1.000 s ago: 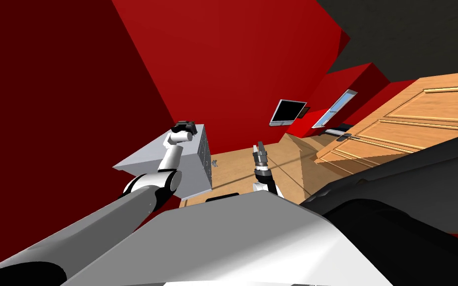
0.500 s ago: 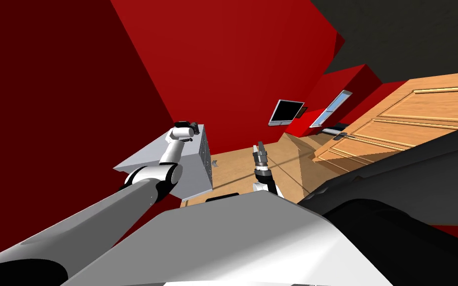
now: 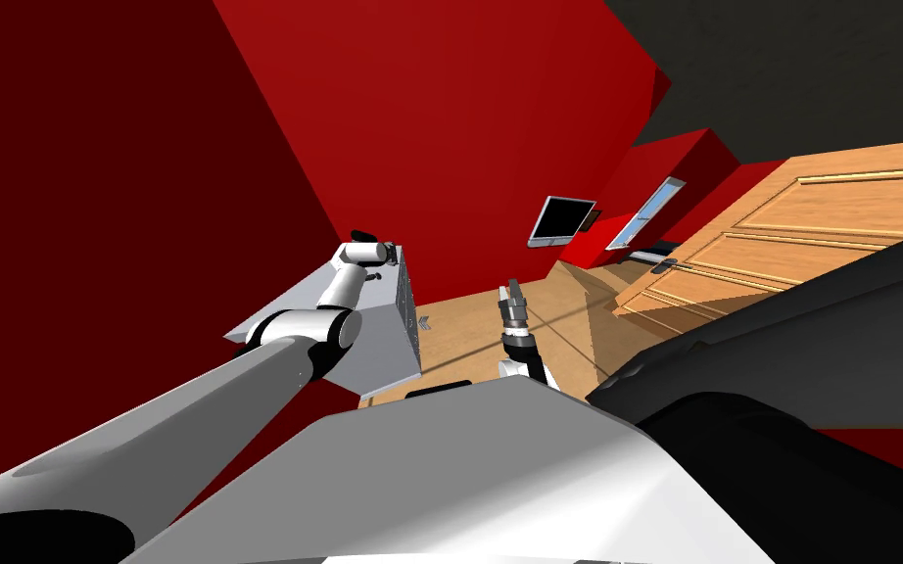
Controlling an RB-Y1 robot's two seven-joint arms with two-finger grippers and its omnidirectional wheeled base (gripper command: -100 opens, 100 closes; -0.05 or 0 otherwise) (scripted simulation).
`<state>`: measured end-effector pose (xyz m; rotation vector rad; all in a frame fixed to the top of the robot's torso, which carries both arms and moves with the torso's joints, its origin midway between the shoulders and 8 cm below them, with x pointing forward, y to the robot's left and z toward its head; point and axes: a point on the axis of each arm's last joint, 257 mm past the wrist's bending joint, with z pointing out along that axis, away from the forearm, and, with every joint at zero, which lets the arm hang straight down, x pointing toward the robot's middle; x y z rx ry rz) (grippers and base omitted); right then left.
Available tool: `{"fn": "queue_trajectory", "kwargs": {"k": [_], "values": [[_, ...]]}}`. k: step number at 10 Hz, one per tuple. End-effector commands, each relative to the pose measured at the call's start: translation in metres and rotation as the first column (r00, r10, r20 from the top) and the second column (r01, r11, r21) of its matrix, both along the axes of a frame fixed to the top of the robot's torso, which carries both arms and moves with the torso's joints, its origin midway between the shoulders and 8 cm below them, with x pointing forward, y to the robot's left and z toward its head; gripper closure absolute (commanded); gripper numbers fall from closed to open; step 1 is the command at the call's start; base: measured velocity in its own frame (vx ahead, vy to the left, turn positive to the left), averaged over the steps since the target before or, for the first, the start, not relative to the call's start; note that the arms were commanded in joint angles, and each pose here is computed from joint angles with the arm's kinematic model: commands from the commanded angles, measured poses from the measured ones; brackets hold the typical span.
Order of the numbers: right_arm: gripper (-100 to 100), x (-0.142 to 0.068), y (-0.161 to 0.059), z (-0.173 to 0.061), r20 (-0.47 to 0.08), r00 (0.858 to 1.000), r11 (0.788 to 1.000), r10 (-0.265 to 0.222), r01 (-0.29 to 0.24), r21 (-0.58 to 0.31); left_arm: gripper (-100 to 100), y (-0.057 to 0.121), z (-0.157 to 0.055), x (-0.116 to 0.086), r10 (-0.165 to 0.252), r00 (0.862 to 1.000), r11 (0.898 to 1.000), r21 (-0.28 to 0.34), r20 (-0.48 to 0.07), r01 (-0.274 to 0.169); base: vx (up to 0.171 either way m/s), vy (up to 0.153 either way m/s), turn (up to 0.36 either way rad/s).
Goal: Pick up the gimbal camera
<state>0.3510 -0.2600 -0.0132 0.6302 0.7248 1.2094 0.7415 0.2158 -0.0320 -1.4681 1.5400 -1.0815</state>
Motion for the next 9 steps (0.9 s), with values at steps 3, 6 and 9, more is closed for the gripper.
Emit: {"fn": "queue_trajectory", "kwargs": {"k": [3, 6, 9], "values": [[0, 0.0, 0.0, 0.0, 0.0, 1.0, 1.0, 0.0, 0.0, 0.0, -100, -0.01, -0.013, -0.006, -0.014, 0.993, 1.0, 0.011, -0.114, 0.016, 0.007, 0.052, -0.018], [0, 0.0, 0.0, 0.0, 0.0, 1.0, 1.0, 0.0, 0.0, 0.0, -100, -0.014, -0.03, -0.014, -0.018, 0.977, 0.999, 0.022, -0.211, 0.023, 0.011, 0.075, -0.041], [0, 0.0, 0.0, 0.0, 0.0, 1.0, 1.0, 0.0, 0.0, 0.0, -100, -0.019, -0.039, -0.025, -0.021, 0.949, 0.998, 0.042, -0.315, 0.036, 0.024, 0.079, -0.036]]}}
